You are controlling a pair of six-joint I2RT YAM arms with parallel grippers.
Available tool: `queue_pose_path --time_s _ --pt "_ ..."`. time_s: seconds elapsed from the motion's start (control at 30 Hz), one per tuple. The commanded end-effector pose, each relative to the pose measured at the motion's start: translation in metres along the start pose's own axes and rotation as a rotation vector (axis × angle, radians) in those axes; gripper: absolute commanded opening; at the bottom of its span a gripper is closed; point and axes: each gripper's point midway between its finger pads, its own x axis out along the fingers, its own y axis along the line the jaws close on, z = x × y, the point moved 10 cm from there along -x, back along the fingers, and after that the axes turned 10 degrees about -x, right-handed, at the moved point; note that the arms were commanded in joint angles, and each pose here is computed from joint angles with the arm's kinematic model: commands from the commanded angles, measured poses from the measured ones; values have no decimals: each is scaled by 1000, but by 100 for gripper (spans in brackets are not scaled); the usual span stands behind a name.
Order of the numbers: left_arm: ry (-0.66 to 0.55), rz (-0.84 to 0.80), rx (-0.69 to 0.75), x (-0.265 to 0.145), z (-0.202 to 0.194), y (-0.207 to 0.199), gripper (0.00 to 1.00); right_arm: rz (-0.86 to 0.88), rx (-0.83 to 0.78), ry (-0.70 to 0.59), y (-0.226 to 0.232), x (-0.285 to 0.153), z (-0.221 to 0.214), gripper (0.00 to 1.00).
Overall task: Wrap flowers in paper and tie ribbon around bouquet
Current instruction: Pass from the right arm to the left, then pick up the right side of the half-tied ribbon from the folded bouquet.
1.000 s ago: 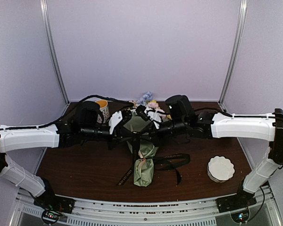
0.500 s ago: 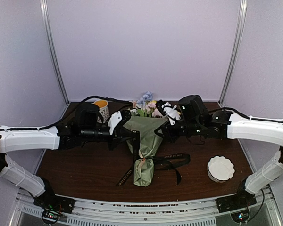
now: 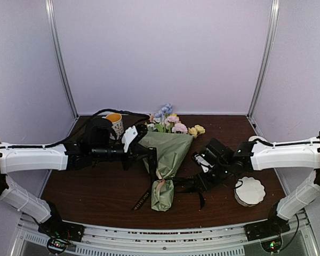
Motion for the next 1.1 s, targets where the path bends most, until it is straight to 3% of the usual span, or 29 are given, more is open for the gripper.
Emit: queue_pose_path --time_s 0.0,0.1,0.27,0.37,0.5,0.67,0.73,0.8,0.97,1.07 --pt "-66 7 13 -5 10 -2 0 53 38 120 15 23 -21 60" --pt "-63 9 14 -5 10 -1 0 48 14 179 23 36 -27 54" --pt "-56 13 13 -7 9 -2 0 -17 11 232 18 43 -35 34" --pt "-60 20 16 -9 9 -2 0 -63 5 229 13 41 -39 32" --pt "-62 18 18 -10 9 -2 0 -79 -1 233 12 42 -40 22" --pt "-59 16 18 -9 9 -2 0 -18 11 222 17 48 -39 23" --pt "-59 17 18 -10 9 -2 0 2 12 221 19 50 -37 16" --pt "-56 17 19 -10 9 -2 0 31 11 217 22 50 -36 1" --pt "-51 26 17 -10 8 -2 0 27 21 132 10 22 -18 0" --pt "-46 53 14 -10 6 -1 0 5 -8 -26 -6 -25 21 0"
